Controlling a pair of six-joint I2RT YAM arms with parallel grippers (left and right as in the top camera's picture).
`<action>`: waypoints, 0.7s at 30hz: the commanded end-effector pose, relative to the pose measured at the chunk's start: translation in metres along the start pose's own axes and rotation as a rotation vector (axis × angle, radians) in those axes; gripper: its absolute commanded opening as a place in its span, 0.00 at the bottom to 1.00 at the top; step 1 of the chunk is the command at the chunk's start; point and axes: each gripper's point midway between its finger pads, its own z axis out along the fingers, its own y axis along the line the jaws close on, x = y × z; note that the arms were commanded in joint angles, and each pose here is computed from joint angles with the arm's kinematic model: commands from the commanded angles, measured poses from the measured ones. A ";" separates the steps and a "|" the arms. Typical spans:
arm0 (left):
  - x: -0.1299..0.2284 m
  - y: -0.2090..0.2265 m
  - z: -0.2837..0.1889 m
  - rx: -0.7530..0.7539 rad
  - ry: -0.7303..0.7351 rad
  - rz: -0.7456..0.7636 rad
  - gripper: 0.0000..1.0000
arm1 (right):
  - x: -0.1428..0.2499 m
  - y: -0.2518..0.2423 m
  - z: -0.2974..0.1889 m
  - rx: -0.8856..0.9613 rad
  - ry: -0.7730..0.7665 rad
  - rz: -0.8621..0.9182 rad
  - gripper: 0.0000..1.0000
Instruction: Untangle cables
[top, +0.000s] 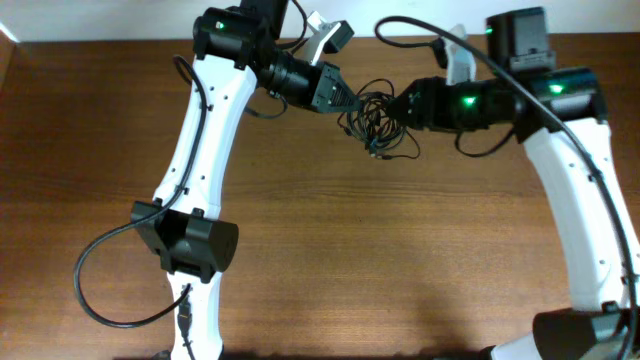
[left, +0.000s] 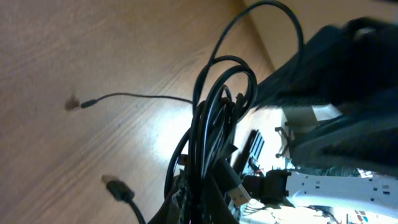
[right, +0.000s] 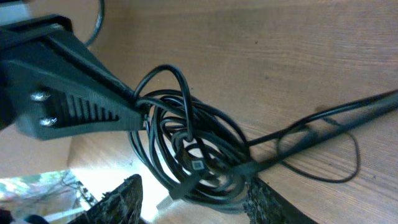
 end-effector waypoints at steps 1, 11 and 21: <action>-0.015 -0.021 -0.002 0.049 -0.055 0.011 0.00 | -0.005 -0.002 0.020 0.026 0.011 0.073 0.47; -0.026 -0.051 -0.005 0.221 -0.081 -0.054 0.00 | -0.031 -0.005 0.038 0.005 -0.057 0.044 0.37; -0.028 -0.059 -0.016 0.301 -0.095 -0.062 0.00 | -0.059 0.008 0.032 -0.084 -0.151 0.001 0.04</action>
